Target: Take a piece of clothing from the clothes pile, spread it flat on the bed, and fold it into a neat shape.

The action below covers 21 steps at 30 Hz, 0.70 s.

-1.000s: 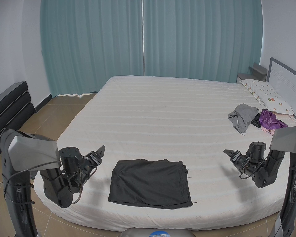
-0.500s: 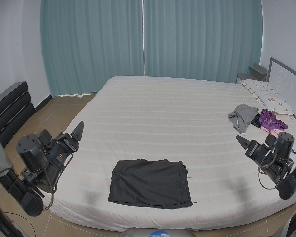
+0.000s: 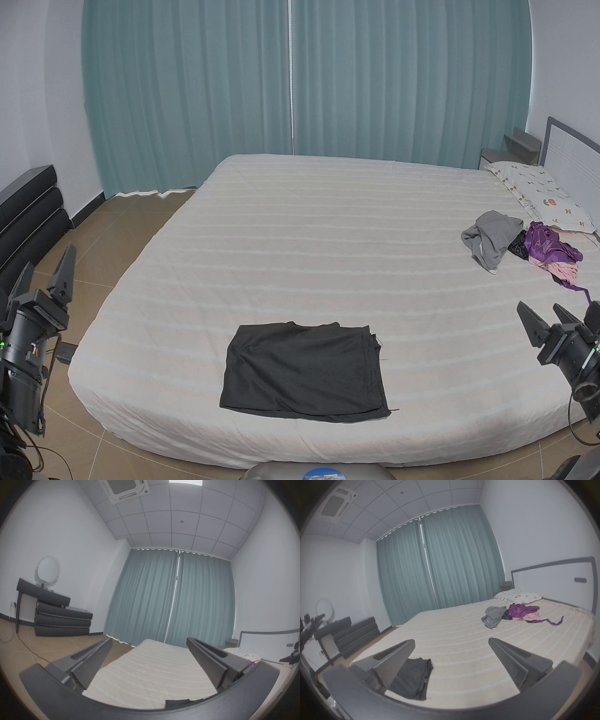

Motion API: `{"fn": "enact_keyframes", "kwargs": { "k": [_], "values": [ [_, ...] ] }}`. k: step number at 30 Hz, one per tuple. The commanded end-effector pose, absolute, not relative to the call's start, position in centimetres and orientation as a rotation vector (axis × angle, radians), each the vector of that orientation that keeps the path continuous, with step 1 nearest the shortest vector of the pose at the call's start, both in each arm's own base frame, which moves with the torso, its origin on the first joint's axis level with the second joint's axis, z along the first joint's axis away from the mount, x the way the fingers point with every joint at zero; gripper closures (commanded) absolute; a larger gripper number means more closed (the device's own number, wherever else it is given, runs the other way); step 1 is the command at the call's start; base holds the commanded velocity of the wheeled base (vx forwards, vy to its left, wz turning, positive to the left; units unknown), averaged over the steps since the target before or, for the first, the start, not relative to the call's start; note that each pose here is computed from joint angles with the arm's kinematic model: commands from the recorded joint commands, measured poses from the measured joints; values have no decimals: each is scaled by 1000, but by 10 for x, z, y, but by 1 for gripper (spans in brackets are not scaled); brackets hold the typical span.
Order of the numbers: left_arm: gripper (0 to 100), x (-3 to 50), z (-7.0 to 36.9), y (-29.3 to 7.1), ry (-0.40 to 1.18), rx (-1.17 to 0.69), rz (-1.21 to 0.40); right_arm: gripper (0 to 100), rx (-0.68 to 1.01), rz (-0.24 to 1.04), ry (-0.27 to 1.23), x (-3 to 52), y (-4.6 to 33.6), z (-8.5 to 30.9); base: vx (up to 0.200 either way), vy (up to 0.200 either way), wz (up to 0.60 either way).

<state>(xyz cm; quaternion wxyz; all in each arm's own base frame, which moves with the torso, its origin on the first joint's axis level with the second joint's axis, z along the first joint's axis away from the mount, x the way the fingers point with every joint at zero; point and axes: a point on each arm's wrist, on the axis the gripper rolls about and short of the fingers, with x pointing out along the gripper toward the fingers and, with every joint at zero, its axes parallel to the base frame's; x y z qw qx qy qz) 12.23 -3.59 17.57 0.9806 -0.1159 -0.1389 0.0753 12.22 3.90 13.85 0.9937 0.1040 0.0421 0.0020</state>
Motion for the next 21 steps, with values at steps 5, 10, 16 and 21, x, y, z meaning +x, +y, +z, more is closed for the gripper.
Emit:
{"fn": "enact_keyframes", "kwargs": {
  "k": [5,10,16,21],
  "values": [
    [0,21,164,6,-325,-61,276,0,28,-79,31,18,-3,116,0,0,0],
    [0,-10,148,15,-324,-17,372,0,5,-173,10,3,-8,112,0,0,0],
    [0,-34,145,16,-405,-25,467,0,-13,-289,-20,-21,-8,131,0,0,0],
    [0,-44,155,13,-447,-11,562,0,-105,-291,21,-43,-7,109,0,0,0]
  ]
}}
